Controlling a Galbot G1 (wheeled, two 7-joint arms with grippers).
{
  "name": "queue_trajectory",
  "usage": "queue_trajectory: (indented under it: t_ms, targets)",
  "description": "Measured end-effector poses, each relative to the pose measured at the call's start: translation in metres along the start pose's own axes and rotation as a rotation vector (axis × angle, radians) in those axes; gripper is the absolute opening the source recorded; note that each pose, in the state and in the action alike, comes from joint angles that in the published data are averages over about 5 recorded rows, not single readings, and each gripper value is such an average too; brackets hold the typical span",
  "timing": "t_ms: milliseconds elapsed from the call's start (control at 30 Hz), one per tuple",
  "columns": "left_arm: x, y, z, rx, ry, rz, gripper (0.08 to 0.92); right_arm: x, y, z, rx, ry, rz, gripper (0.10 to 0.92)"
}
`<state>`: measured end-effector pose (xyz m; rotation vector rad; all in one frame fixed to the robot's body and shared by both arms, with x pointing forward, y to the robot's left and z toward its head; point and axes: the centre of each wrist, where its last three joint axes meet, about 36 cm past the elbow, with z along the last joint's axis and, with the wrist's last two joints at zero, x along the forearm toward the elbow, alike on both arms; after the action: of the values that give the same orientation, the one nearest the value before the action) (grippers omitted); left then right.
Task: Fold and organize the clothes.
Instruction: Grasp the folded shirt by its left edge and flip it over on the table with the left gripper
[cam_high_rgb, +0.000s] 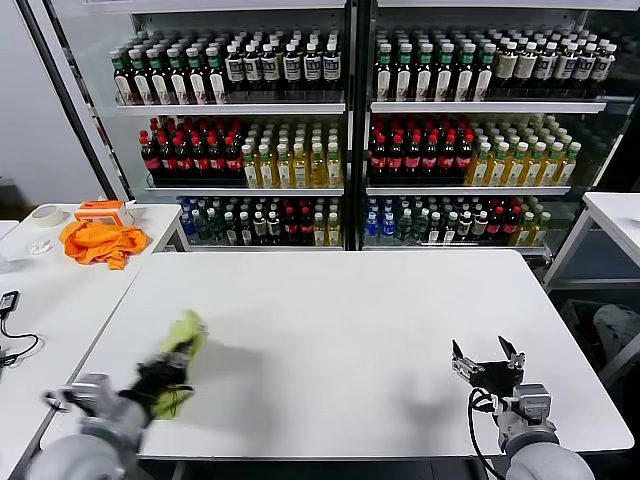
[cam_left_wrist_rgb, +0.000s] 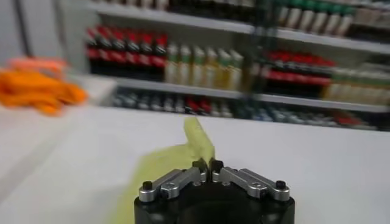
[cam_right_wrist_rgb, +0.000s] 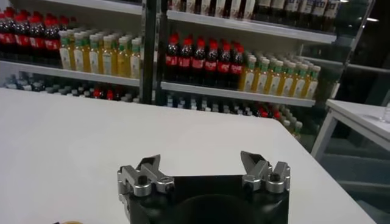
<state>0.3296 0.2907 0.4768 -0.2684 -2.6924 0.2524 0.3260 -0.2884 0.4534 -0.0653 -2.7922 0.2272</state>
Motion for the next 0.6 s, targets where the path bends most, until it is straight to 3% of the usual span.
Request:
queue_trajectory:
  t_ms: [200,467,600]
  targets:
    - [-0.022,-0.042,0.008,0.064,0.001,0.115,0.098,0.0,-0.002,0.001,0.009,0.002,0.007,0.823]
    - [-0.044,-0.081,0.014,0.118,0.007,0.215,0.101,-0.001,-0.002,0.001,0.012,0.002,0.01,0.823]
    - [-0.052,-0.094,0.017,0.141,0.01,0.246,0.18,-0.002,-0.002,0.0,0.013,0.0,0.012,0.823]
